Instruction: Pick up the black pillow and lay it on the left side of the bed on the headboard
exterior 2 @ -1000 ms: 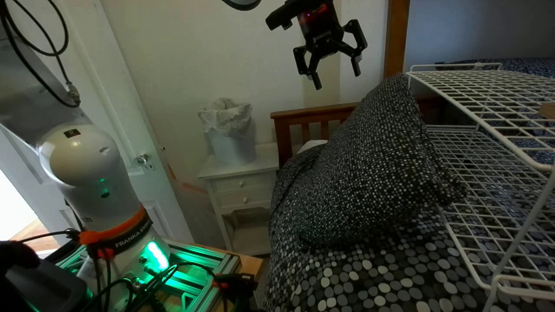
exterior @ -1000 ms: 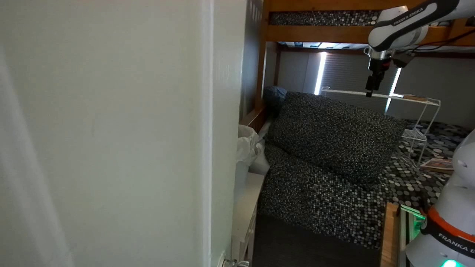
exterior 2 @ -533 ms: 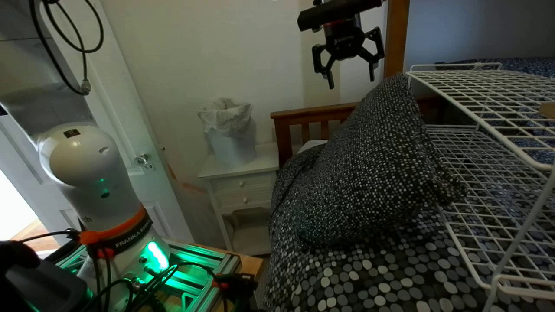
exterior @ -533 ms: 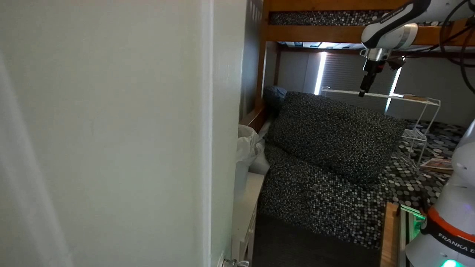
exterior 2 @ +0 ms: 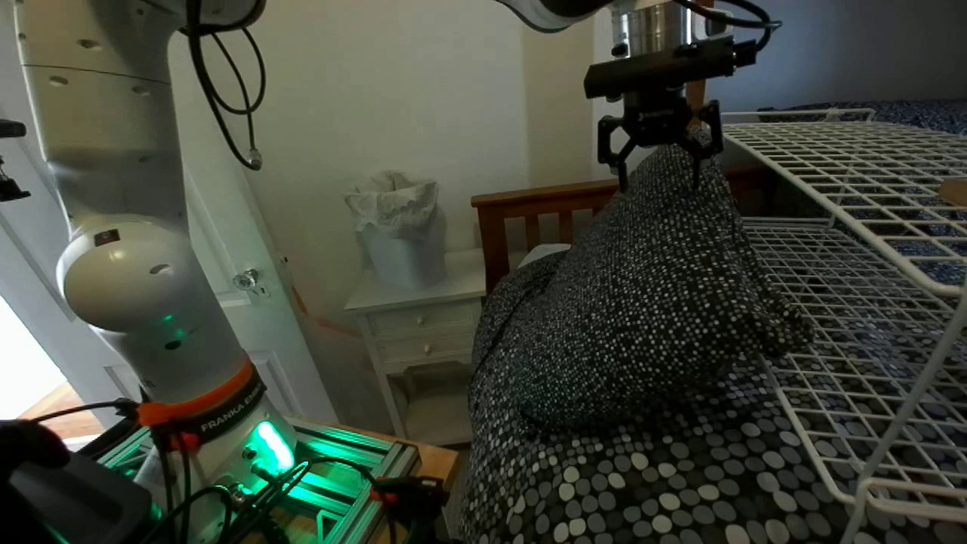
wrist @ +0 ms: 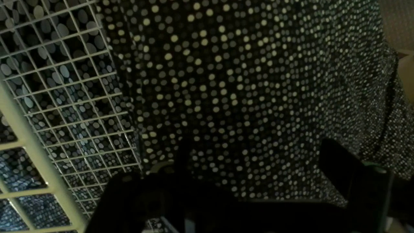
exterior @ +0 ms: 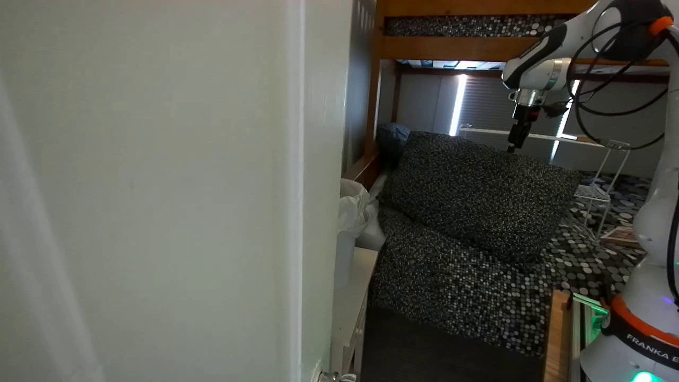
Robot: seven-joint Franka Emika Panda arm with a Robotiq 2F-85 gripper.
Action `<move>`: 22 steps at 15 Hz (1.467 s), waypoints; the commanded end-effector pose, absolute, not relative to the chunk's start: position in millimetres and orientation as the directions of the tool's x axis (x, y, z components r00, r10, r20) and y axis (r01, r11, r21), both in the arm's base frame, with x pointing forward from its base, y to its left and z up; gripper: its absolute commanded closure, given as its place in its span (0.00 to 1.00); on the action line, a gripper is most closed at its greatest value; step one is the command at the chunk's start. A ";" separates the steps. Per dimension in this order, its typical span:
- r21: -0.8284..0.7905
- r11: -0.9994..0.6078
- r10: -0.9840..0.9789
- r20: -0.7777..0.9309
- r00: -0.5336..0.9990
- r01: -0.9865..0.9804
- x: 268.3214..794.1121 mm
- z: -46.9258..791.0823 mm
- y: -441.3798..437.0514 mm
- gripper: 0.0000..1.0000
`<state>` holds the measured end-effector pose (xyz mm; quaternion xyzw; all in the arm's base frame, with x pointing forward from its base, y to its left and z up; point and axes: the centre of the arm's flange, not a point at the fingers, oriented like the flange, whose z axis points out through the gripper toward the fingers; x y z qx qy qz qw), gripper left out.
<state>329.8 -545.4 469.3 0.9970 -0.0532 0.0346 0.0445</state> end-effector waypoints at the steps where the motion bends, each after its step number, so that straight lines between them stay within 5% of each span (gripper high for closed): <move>1: 0.098 -0.984 -0.140 0.069 0.988 -0.147 343.1 457.1 -581.1 0.00; 12: 0.142 -0.962 -0.221 0.082 0.972 -0.231 379.6 413.5 -585.2 0.01; 13: 0.138 -0.962 -0.226 0.076 0.971 -0.235 382.6 410.0 -582.3 0.26; 15: 0.119 -0.962 -0.243 0.040 0.969 -0.246 384.9 409.5 -571.1 0.30; 22: 0.077 -0.976 -0.209 -0.068 0.976 -0.203 381.5 431.0 -539.7 0.84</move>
